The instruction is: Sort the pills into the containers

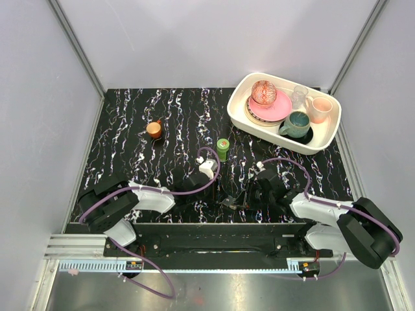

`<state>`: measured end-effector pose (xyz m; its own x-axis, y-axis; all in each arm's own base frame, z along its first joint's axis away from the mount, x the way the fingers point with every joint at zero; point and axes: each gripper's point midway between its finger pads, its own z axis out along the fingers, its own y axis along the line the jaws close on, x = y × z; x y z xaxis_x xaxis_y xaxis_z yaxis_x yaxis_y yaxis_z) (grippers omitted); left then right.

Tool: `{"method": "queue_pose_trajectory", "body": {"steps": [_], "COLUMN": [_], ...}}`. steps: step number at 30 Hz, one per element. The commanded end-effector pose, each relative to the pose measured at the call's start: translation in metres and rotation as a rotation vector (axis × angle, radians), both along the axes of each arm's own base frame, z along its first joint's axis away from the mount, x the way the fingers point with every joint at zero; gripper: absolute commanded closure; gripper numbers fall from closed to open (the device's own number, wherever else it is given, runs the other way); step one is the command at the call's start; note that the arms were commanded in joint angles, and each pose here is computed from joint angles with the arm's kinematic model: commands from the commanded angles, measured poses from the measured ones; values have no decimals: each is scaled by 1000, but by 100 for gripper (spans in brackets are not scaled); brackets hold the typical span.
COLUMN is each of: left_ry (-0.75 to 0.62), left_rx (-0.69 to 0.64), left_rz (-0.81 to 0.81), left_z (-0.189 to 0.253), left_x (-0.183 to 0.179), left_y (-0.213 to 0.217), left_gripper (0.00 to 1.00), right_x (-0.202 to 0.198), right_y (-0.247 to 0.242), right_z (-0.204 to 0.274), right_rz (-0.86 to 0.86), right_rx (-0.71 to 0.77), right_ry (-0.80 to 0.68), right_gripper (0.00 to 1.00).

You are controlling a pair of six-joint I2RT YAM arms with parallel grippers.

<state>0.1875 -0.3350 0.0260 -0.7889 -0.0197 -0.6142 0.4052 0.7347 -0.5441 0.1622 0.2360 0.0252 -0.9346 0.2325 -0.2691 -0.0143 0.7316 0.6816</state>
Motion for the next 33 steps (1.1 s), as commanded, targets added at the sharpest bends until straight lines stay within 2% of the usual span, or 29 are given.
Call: {"method": "queue_pose_trajectory", "body": {"steps": [1, 24, 33], "left_ry": [161, 163, 161], "left_rx": [19, 28, 28], "left_rz": [-202, -205, -205], "left_z": [-22, -23, -22], "left_x": [-63, -64, -63], "left_y": [-12, -11, -12], "left_gripper": [53, 54, 54], "right_x": [14, 23, 23], "right_y": [-3, -34, -37], "right_z": [-5, -24, -29], "right_rz": [-18, -75, -88], "right_rx": [-66, -276, -312], "right_ry": [-66, -64, -36], "right_gripper": [100, 100, 100]}}
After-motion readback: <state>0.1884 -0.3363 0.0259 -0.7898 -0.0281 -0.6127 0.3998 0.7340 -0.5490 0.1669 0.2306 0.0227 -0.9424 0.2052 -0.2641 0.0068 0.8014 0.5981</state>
